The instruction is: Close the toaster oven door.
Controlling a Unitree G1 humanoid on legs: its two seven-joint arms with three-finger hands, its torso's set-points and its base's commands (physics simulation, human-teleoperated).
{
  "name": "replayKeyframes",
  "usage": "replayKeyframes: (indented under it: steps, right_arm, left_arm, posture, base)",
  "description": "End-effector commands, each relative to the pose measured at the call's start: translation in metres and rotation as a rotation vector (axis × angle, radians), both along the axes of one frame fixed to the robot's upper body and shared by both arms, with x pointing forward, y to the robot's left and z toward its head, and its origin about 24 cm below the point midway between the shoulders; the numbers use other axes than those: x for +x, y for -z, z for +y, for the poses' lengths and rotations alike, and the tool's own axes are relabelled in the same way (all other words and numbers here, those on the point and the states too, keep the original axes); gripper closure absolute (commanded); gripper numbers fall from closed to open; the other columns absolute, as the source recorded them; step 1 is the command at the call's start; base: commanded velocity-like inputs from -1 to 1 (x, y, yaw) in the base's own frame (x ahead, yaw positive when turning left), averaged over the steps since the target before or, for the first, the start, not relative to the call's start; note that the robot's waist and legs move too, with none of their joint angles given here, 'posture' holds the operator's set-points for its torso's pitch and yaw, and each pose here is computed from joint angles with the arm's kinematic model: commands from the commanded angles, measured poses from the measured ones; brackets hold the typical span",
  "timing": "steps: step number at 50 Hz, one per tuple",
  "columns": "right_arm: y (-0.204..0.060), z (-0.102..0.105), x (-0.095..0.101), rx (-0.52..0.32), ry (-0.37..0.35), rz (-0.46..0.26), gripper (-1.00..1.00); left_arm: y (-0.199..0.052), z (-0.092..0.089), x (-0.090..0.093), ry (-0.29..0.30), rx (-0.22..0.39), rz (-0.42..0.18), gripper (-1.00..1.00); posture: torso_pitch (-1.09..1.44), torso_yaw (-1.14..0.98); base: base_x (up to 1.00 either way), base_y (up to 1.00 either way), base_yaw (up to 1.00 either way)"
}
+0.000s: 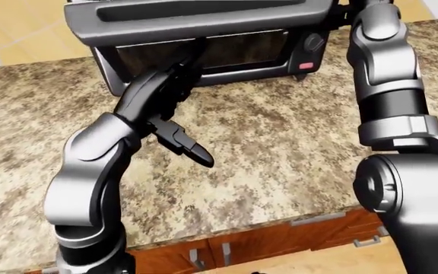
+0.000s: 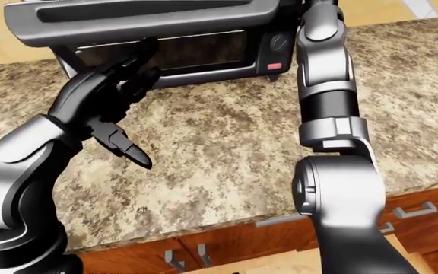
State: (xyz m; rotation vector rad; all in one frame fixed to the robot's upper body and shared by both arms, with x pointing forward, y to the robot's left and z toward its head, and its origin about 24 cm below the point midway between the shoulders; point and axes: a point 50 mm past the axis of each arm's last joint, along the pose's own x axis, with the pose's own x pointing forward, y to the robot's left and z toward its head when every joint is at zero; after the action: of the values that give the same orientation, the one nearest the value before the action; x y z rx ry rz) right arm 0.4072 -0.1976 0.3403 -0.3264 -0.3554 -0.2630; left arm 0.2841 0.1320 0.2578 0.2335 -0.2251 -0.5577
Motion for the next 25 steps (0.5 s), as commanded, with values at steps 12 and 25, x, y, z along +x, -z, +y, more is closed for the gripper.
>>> replayKeyframes:
  steps: [12, 25]
  right_arm:
    - [-0.077, 0.041, -0.035, -0.064, -0.213, -0.347, -1.0]
    - [-0.075, 0.041, -0.034, -0.064, -0.214, -0.34, -1.0]
  left_arm:
    - [-0.026, 0.009, 0.013, -0.087, -0.011, -0.08, -1.0]
    - [-0.035, 0.011, 0.022, -0.094, -0.015, -0.079, -1.0]
  posture:
    - [0.0, 0.0]
    - [0.0, 0.0]
  base:
    - [0.0, 0.0, 0.0]
    - [0.0, 0.0, 0.0]
